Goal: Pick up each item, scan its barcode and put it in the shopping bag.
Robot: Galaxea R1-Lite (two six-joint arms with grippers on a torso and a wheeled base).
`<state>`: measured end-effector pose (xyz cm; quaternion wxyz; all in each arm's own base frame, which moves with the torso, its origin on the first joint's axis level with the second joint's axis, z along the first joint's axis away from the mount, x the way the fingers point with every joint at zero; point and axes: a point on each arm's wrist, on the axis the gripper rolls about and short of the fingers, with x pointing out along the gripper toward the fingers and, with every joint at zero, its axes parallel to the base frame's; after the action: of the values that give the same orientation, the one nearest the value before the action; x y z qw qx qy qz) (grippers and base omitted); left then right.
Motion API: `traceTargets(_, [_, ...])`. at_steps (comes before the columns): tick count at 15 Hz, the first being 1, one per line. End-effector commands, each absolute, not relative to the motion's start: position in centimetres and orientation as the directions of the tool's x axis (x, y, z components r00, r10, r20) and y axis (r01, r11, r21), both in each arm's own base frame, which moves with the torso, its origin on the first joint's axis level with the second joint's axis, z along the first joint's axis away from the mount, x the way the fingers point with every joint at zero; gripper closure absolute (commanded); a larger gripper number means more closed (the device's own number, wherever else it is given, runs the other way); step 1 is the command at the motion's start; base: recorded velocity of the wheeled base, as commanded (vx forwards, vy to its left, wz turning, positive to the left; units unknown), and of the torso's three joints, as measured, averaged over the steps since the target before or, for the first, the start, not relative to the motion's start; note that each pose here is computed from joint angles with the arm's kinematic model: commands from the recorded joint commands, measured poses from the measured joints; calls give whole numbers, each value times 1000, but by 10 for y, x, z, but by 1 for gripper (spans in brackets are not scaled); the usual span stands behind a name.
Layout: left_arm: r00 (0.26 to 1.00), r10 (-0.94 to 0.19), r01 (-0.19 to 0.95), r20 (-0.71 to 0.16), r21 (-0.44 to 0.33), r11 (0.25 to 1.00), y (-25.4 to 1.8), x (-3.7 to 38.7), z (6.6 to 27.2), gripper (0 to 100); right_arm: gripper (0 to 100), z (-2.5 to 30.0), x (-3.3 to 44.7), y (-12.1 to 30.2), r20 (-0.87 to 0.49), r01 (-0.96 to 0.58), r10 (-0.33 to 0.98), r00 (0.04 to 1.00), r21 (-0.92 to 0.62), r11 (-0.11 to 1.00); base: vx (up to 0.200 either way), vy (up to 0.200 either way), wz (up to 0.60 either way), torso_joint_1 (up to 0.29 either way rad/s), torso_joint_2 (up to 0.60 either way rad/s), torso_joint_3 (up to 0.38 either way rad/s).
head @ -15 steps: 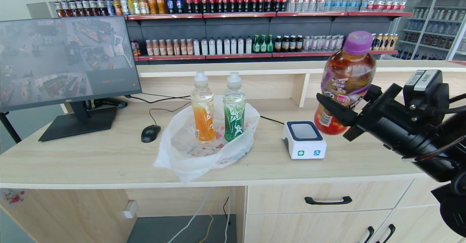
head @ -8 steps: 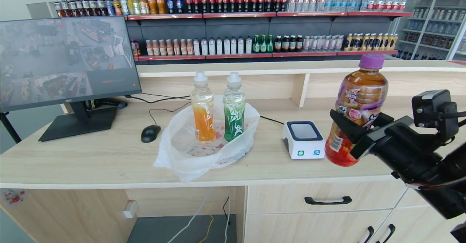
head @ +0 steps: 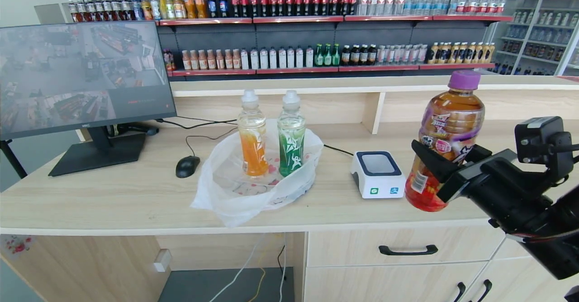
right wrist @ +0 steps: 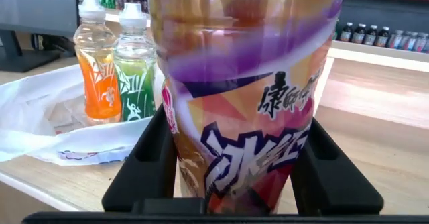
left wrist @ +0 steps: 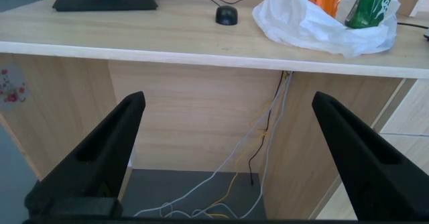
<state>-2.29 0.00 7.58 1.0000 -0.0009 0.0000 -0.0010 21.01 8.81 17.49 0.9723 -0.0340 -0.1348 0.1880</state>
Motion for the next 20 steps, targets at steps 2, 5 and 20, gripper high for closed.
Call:
traceTargets(2, [1000, -2, 2, 0, -3, 1000, 0, -23, 76, 0, 100, 174, 211, 89, 246, -357, 375, 894, -116, 927, 0, 200, 0, 2, 5, 2])
traceTargets(5, [1000, -2, 2, 0, -3, 1000, 0, -23, 76, 0, 100, 175, 210, 88, 247, -356, 374, 894, -114, 928, 0, 200, 0, 2, 2, 1])
traceTargets(20, [1000, -2, 2, 0, -3, 1000, 0, -23, 76, 0, 100, 173, 216, 94, 241, -371, 388, 890, -113, 922, 0, 93, 0, 1, 1, 0])
